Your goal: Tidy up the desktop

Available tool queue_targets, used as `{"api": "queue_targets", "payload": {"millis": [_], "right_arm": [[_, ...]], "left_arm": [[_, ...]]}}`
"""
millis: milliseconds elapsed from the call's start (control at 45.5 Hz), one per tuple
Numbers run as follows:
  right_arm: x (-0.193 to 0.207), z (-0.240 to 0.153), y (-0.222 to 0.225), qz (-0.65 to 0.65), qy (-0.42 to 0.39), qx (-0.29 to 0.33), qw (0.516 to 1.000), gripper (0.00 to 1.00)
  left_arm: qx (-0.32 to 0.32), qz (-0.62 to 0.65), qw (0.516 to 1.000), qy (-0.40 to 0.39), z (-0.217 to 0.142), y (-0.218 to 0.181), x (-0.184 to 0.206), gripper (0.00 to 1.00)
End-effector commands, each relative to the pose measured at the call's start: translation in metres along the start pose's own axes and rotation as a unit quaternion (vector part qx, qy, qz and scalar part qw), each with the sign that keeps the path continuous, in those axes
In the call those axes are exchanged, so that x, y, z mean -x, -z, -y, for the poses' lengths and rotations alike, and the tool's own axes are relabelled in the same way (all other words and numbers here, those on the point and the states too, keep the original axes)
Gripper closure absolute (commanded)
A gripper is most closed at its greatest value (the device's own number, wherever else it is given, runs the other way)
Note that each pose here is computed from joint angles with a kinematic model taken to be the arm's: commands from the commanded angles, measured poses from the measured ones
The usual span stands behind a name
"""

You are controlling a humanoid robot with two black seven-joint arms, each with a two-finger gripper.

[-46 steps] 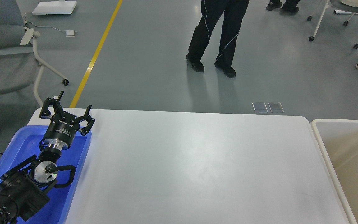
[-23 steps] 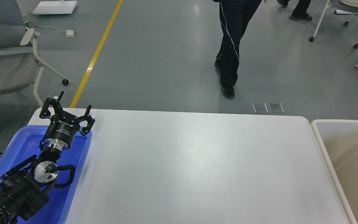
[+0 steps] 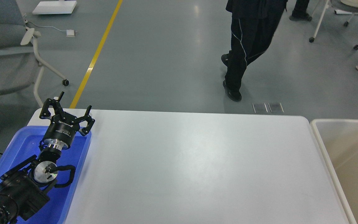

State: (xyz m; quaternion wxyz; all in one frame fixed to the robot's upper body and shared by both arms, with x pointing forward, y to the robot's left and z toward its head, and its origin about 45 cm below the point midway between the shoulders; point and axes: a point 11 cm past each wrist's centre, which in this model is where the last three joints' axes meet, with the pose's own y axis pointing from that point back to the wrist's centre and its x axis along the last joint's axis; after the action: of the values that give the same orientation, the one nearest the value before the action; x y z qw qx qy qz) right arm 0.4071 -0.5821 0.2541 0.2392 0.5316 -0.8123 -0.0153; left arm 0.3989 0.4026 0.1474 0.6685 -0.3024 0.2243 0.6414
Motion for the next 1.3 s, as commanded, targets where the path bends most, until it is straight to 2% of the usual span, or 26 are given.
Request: {"api": "queue_targets", "payload": {"millis": [0,154,285,417,768,988,1273], "right_arm": [[0.02,-0.014,0.106,0.129,0.059,-0.141,0.98,0.01],[0.042,-0.029,0.153,0.209,0.101,-0.213,0.949,0.01],[0.048,-0.032,0.161,0.274,0.105,-0.231,0.927,0.01],[0.061,-0.028,0.137,0.331,0.105,-0.215,0.913,0.01],[0.131,-0.027,0.044,0.385,0.127,-0.119,0.907,0.01],[0.156,-0.03,0.031,0.394,0.141,-0.102,0.902,0.01],[0.152,-0.036,0.034,0.398,0.138,-0.132,0.897,0.01]], "left_arm": [[0.0,0.0,1.0,-0.001,0.0,0.0,0.0,0.0],[0.0,0.0,1.0,-0.001,0.0,0.0,0.0,0.0],[0.0,0.0,1.0,-0.001,0.0,0.0,0.0,0.0],[0.001,0.0,1.0,0.0,0.0,0.0,0.0,0.0],[0.0,0.0,1.0,-0.001,0.0,0.0,0.0,0.0],[0.0,-0.001,1.0,0.0,0.0,0.001,0.0,0.0],[0.0,0.0,1.0,0.0,0.0,0.0,0.0,0.0]]}}
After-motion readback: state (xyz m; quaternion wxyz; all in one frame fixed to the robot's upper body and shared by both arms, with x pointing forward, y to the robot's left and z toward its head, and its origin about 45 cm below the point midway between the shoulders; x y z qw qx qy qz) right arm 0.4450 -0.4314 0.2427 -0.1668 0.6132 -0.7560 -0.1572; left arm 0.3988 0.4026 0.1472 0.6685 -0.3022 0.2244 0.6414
